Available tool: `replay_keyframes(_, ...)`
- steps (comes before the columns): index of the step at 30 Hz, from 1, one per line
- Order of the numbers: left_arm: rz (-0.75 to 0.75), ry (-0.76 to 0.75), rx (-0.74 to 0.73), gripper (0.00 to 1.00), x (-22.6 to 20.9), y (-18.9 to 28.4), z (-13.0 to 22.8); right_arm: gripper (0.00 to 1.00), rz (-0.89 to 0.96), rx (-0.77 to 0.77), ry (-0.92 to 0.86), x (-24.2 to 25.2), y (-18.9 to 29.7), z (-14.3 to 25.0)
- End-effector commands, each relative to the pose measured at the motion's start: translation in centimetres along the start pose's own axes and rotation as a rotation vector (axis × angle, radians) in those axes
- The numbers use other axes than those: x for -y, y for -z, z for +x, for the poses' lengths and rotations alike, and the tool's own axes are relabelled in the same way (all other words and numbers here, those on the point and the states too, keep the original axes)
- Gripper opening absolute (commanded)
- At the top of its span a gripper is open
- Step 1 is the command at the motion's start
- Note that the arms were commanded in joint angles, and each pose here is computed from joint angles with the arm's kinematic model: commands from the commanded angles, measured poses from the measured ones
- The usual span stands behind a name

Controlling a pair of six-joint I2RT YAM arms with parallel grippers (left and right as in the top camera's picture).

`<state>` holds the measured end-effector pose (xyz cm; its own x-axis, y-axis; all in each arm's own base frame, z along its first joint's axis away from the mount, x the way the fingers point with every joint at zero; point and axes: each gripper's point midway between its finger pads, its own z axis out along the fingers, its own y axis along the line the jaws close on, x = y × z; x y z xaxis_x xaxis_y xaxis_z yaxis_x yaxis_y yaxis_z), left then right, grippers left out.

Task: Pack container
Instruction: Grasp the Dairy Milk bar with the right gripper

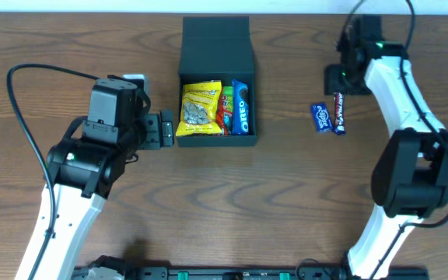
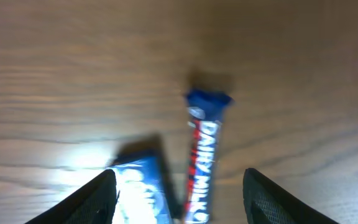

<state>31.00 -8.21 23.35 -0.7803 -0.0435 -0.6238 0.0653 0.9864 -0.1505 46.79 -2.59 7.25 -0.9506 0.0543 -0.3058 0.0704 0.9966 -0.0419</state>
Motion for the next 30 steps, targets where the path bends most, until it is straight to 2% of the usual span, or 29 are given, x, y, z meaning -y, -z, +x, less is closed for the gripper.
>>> replay_keyframes(1, 0.012, -0.017, 0.025, 0.95, 0.3, 0.2, -0.9, 0.65, 0.008, -0.024, -0.028, 0.9, -1.4, 1.3)
replay_keyframes(11, 0.021, -0.019, 0.061, 0.95, 0.5, 0.3, -1.8, 0.54, 0.014, 0.014, -0.051, 1.2, -4.5, 2.6)
replay_keyframes(20, 0.020, -0.019, 0.061, 0.95, 0.5, 0.2, -1.8, 0.44, 0.012, 0.092, -0.064, 1.2, -5.5, 1.6)
replay_keyframes(30, 0.021, -0.019, 0.061, 0.95, 0.5, 0.2, -1.8, 0.40, 0.012, 0.081, -0.064, 1.1, -7.0, 1.8)
